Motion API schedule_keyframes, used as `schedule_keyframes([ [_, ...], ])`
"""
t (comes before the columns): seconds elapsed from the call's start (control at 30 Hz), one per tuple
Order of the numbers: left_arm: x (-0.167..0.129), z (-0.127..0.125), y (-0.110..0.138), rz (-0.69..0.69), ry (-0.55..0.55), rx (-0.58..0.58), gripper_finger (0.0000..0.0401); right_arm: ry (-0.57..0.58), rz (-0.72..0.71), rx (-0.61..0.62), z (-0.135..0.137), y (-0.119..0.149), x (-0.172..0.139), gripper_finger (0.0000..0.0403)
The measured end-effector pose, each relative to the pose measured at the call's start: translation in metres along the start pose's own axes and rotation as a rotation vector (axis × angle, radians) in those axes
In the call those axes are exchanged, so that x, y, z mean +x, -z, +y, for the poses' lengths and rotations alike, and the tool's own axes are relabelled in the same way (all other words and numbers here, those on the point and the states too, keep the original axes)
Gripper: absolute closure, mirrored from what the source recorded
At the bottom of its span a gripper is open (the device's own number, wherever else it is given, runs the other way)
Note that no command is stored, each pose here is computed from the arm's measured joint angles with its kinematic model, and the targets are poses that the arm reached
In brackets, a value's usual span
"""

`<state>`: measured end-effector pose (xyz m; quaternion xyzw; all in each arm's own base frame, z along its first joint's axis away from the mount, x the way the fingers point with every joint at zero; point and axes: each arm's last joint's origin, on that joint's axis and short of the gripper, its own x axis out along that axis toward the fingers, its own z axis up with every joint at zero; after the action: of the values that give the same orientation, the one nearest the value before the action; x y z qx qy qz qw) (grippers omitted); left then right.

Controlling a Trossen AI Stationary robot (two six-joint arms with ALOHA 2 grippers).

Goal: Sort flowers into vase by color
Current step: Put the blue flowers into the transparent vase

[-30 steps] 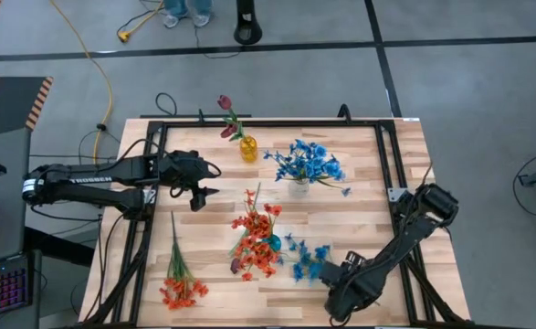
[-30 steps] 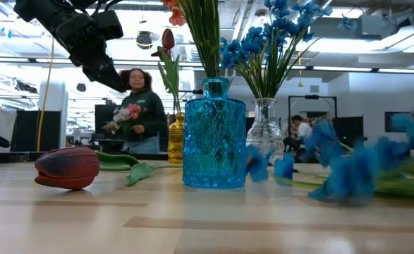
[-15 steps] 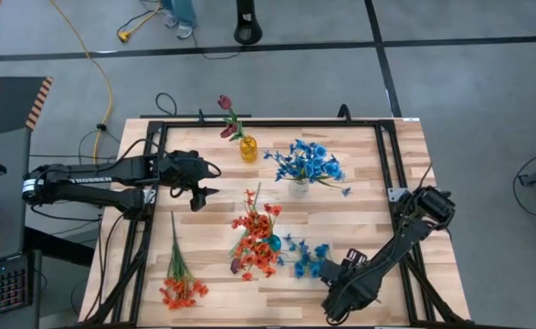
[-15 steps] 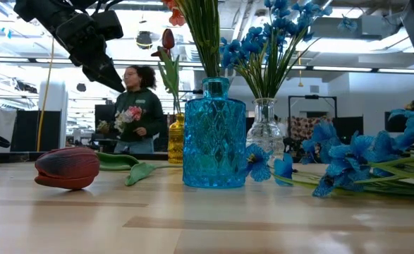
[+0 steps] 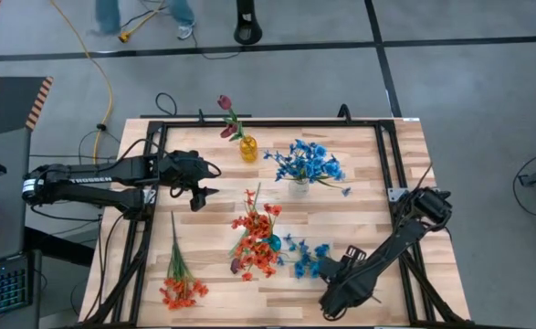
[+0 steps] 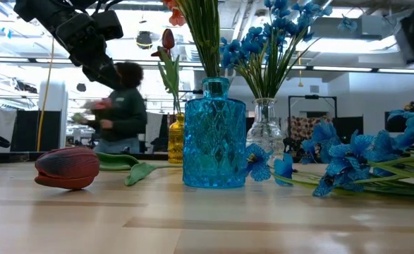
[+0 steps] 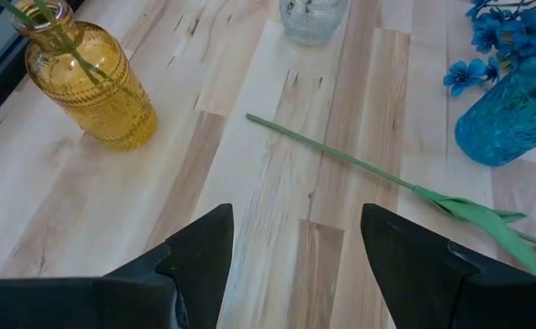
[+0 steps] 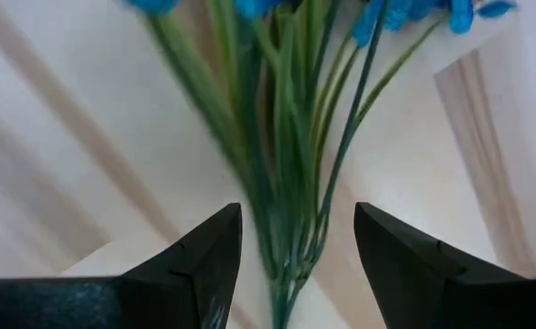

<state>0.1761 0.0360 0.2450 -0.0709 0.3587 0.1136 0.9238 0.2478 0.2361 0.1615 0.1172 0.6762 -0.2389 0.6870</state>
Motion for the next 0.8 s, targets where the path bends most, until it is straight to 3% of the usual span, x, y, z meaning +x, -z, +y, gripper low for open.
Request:
schedule_keyframes([
  [0.4, 0.000, 0.000, 0.000, 0.000, 0.001, 0.000, 0.0173, 0.023, 0.077, -0.059, 0.000, -0.013, 0.021, 0.0172],
  [0.53, 0.000, 0.000, 0.000, 0.000, 0.001, 0.000, 0.0173, 0.009, 0.088, -0.086, -0.001, -0.018, 0.023, 0.0209],
  [0.8, 0.000, 0.000, 0.000, 0.000, 0.001, -0.003, 0.0173, -0.023, 0.112, -0.096, 0.000, -0.022, 0.024, 0.0323],
])
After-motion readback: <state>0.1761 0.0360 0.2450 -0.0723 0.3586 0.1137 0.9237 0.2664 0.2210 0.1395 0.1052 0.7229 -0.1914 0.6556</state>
